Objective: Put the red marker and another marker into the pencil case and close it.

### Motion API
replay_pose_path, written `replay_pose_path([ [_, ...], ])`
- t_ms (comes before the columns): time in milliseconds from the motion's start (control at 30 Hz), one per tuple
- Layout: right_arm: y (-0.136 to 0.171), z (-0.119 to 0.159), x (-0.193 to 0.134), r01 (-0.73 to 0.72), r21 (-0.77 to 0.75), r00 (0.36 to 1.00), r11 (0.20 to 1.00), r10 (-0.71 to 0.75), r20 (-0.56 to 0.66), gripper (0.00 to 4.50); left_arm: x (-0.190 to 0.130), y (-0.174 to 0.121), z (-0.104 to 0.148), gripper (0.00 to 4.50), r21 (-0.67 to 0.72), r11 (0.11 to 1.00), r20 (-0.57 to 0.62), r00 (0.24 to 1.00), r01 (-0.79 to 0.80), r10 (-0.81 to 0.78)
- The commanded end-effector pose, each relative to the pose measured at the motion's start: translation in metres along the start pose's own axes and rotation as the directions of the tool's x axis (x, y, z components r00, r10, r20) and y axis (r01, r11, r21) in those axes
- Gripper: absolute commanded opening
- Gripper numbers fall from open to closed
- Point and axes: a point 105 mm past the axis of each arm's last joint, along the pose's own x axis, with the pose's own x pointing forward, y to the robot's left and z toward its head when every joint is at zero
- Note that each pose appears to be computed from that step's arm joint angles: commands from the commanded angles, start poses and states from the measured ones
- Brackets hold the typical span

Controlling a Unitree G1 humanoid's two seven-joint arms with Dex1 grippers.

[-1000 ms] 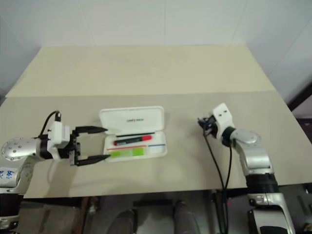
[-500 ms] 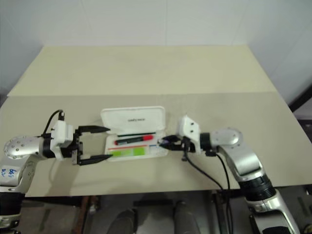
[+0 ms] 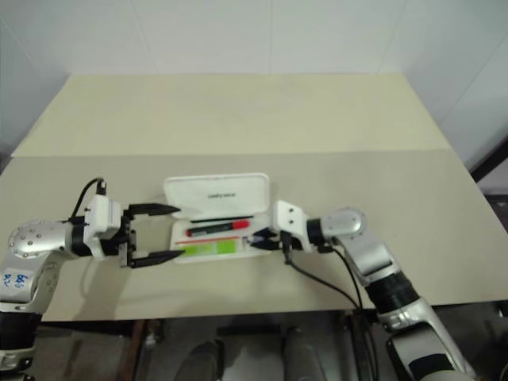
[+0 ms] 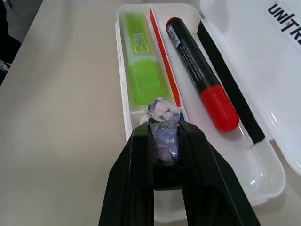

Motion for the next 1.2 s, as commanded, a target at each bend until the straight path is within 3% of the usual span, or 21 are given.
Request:
replay_pose_path([
  [33, -0.001, 0.01, 0.004, -0.022, -0.048, 0.999, 0.999, 0.024, 0.022, 0.38, 0.002, -0.001, 0.006, 4.5, 0.034, 0.999, 0.011, 1.0, 0.0, 0.0],
  [333, -0.004, 0.001, 0.007, -0.027, -0.04, 1.0, 0.999, 0.028, 0.006, 0.38, 0.002, -0.002, 0.005, 4.5, 0.035, 0.999, 0.015, 1.0, -0.01, 0.009],
  [367, -0.005, 0.001, 0.008, -0.025, -0.04, 1.0, 0.999, 0.025, 0.006, 1.1, 0.002, -0.001, 0.005, 4.5, 0.035, 0.999, 0.016, 1.0, -0.011, 0.01],
  [700, -0.019, 0.028, 0.001, 0.018, -0.102, 0.997, 0.995, -0.01, 0.077, 4.48, 0.004, 0.0, 0.007, 4.5, 0.041, 0.999, 0.018, 1.0, -0.01, 0.009],
  [900, -0.016, 0.066, -0.019, 0.059, -0.087, 0.979, 0.994, -0.04, 0.2, 4.48, 0.004, 0.0, 0.008, 4.5, 0.041, 0.999, 0.026, 1.0, -0.015, 0.014],
  [1100, -0.017, 0.085, -0.057, 0.204, 0.085, 0.919, 0.975, -0.221, 0.325, 4.48, 0.003, 0.001, 0.01, 4.5, 0.025, 0.999, 0.044, 0.998, -0.043, 0.042],
  [1200, -0.007, 0.068, -0.092, 0.303, 0.169, 0.899, 0.938, -0.341, 0.274, 4.5, 0.0, 0.0, 0.009, 3.87, 0.008, 0.999, 0.052, 0.997, -0.05, 0.049],
])
